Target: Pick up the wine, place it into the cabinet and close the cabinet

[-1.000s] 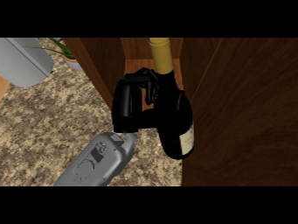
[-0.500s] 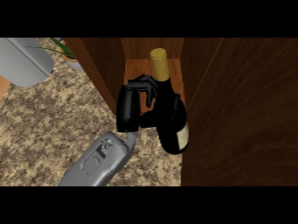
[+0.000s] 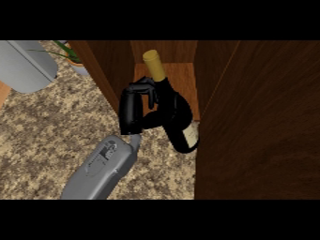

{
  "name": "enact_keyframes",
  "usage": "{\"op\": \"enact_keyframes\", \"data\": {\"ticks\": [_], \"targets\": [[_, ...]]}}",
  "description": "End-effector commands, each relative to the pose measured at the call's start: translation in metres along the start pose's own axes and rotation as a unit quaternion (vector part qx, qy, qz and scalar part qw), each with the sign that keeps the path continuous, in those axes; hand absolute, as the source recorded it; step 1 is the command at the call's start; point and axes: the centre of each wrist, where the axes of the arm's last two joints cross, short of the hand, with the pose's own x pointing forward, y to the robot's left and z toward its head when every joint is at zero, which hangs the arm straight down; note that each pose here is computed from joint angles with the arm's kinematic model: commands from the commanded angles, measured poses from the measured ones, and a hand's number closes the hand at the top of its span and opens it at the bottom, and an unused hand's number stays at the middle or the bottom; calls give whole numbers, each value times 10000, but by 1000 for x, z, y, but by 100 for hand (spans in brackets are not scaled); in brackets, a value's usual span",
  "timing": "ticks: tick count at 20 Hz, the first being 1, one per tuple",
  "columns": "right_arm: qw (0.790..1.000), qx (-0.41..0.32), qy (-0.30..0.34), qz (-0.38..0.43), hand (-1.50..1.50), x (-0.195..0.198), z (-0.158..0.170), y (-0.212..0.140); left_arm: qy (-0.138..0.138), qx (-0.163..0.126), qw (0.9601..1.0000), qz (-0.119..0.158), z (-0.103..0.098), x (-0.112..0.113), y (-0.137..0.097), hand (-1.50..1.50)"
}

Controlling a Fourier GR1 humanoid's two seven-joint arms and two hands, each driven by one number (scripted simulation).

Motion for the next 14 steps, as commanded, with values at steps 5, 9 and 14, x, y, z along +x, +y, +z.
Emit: {"op": "enact_keyframes", "data": {"ticks": [5, 9, 14], "targets": [[9993, 159, -237, -222, -150, 21, 20, 1, 109, 86, 9999, 70, -11, -1, 1, 150], [9992, 188, -229, -258, -150, 23, 20, 7, 265, -22, 9996, 130, -29, -6, 16, 150], [9990, 204, -244, -299, -150, 13, 22, 6, 357, 133, 9992, 103, -50, -12, 7, 150]]}}
